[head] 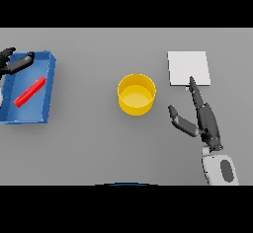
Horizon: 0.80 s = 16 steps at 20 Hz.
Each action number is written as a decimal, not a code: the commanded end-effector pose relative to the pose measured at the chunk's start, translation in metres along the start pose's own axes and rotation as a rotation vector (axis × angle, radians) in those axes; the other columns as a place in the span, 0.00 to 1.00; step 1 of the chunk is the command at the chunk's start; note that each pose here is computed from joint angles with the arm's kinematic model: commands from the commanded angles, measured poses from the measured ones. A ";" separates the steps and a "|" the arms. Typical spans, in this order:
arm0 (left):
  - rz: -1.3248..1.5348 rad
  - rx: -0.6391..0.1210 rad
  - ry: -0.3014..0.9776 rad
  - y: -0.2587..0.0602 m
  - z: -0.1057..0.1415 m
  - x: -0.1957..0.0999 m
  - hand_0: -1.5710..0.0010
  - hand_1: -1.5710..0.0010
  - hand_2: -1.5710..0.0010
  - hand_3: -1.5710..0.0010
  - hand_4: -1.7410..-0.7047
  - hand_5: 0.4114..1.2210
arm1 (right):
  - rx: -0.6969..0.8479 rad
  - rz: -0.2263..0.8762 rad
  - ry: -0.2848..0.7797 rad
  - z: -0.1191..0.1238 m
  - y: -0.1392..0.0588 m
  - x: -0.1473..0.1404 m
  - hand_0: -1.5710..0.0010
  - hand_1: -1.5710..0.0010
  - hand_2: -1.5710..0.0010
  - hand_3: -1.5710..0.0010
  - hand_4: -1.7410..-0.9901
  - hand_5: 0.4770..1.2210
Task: Pick up the red beaker and tilt it to pour out 1 green nut into yellow bowl. Pick up the yellow bowl and place it on the metallic measuring scale.
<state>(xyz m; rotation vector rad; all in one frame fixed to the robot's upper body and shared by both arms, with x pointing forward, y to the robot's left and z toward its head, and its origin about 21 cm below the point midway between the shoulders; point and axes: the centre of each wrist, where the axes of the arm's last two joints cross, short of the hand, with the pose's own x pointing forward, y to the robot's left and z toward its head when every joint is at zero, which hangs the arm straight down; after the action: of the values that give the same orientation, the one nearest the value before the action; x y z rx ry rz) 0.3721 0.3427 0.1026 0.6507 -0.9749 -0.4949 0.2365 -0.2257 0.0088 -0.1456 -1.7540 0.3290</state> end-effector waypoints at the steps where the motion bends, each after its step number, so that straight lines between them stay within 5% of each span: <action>1: -0.001 0.003 -0.007 -0.004 0.001 0.001 0.92 0.93 0.93 0.93 0.91 0.27 | -0.003 0.005 0.001 -0.002 -0.004 0.001 1.00 1.00 1.00 1.00 0.78 0.25; 7: 0.081 0.026 -0.131 -0.003 0.005 0.004 0.98 0.98 0.98 0.98 0.92 0.30 | 0.128 0.144 -0.017 -0.015 -0.001 0.013 1.00 1.00 1.00 1.00 0.88 0.25; 16: 0.115 0.006 -0.142 -0.010 0.012 0.005 1.00 1.00 1.00 1.00 0.90 0.34 | 0.541 0.757 -0.155 -0.075 -0.001 0.043 1.00 1.00 1.00 1.00 0.78 0.21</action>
<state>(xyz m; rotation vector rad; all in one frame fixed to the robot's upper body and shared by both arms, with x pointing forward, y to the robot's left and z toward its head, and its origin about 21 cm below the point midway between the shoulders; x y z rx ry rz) 0.3629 0.3288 0.1035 0.5676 -1.1424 -0.4409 0.3005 -0.2044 0.0635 -0.3976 -1.6408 1.3749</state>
